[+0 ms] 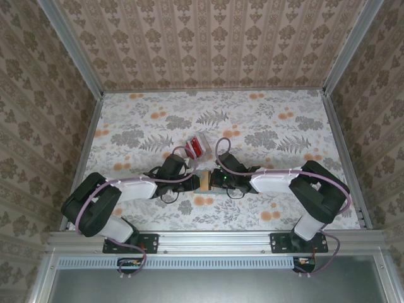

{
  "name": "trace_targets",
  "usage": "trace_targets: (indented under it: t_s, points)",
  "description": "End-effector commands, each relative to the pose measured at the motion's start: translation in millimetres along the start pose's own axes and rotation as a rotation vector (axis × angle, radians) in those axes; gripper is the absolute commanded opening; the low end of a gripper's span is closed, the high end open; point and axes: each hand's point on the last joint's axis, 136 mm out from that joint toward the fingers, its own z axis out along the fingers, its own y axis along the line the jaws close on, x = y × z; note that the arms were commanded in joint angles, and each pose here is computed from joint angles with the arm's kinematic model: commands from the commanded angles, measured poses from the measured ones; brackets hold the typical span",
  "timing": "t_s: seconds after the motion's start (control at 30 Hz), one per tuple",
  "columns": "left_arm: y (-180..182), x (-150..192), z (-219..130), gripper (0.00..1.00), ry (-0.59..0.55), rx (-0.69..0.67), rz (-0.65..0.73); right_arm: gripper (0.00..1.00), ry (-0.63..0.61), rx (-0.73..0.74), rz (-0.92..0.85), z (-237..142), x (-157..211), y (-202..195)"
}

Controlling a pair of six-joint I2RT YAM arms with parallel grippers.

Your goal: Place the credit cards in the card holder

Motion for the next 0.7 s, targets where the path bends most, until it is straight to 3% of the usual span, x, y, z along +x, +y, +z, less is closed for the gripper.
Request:
trace_targets:
  t_s: [0.0, 0.37, 0.53, 0.67]
  points:
    - [-11.7, -6.3, 1.1, 0.20, -0.012, 0.035, -0.002, 0.02, 0.045, 0.041, -0.046, 6.4, 12.0, -2.3]
    - [-13.0, -13.2, -8.4, 0.20, -0.042, 0.023, 0.000, 0.25, 0.030, 0.053, -0.077, -4.2, 7.8, -1.4]
    - [-9.3, -24.4, -26.1, 0.43, -0.111, -0.022, 0.010, 0.32, 0.016, 0.064, -0.091, -14.9, 2.4, -6.0]
    - [-8.6, -31.7, -35.0, 0.52, -0.140, -0.053, 0.036, 0.33, 0.019, 0.073, -0.111, -20.0, 0.9, -7.6]
